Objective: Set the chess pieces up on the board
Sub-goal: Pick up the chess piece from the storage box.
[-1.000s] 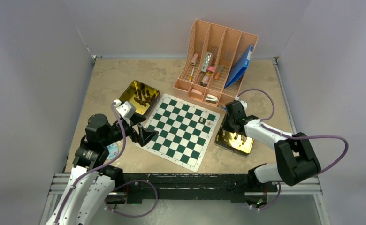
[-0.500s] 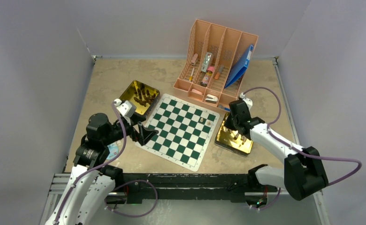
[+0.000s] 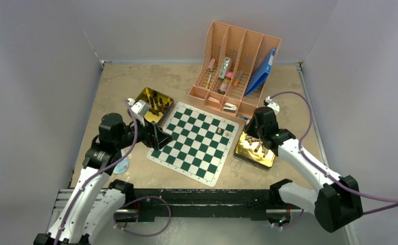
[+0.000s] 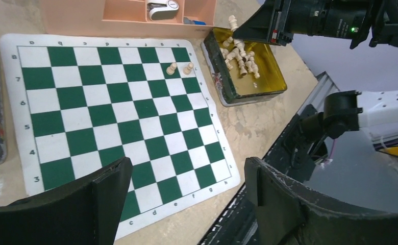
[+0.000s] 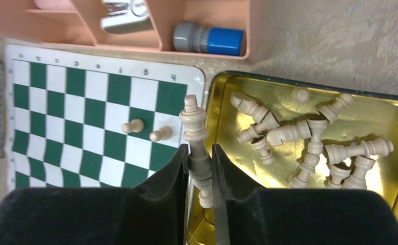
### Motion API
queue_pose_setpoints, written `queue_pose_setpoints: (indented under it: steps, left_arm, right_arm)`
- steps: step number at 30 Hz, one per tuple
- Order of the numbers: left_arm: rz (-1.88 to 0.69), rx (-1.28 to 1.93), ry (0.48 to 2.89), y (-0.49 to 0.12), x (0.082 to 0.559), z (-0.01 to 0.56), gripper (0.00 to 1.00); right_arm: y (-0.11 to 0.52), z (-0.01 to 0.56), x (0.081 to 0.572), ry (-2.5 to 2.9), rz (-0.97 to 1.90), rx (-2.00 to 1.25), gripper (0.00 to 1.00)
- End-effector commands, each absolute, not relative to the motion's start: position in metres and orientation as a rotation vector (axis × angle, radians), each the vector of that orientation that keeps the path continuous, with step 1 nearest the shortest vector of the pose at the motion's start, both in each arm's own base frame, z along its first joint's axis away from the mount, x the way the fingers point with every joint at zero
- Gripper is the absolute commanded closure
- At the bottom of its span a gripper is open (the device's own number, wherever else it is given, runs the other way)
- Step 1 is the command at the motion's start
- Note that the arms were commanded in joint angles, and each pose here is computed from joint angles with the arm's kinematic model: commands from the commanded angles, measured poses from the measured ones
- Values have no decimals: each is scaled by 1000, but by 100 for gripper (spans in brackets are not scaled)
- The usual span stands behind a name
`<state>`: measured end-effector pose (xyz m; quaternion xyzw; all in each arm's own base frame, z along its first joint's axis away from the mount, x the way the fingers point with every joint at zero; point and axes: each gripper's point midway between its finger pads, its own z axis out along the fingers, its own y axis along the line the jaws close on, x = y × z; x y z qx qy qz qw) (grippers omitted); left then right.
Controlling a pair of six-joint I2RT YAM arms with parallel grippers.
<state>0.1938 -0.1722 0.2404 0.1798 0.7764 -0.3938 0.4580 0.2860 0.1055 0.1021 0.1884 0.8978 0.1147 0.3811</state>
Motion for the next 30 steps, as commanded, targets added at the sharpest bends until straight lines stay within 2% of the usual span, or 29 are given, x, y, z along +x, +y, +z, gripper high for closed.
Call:
queue_pose_setpoints:
  steps: [1, 5, 11, 17, 24, 30]
  left_arm:
    - [-1106, 393, 1913, -184, 190, 271, 20]
    - [-1143, 358, 1906, -188, 194, 283, 23]
    - [-1236, 351, 1924, -199, 201, 300, 27]
    - [-1360, 383, 1912, -213, 208, 308, 34]
    - [-1311, 425, 1926, -216, 228, 313, 34]
    - [-1482, 576, 1824, -231, 220, 329, 32]
  right_arm:
    - [110, 147, 300, 2178, 327, 445, 89]
    - [123, 175, 301, 2130, 395, 368, 89]
    - [183, 231, 285, 1990, 711, 44, 87]
    - [230, 248, 270, 1905, 910, -190, 86]
    - [273, 270, 248, 1776, 1086, -320, 86]
    - [304, 286, 220, 1670, 1238, -489, 86]
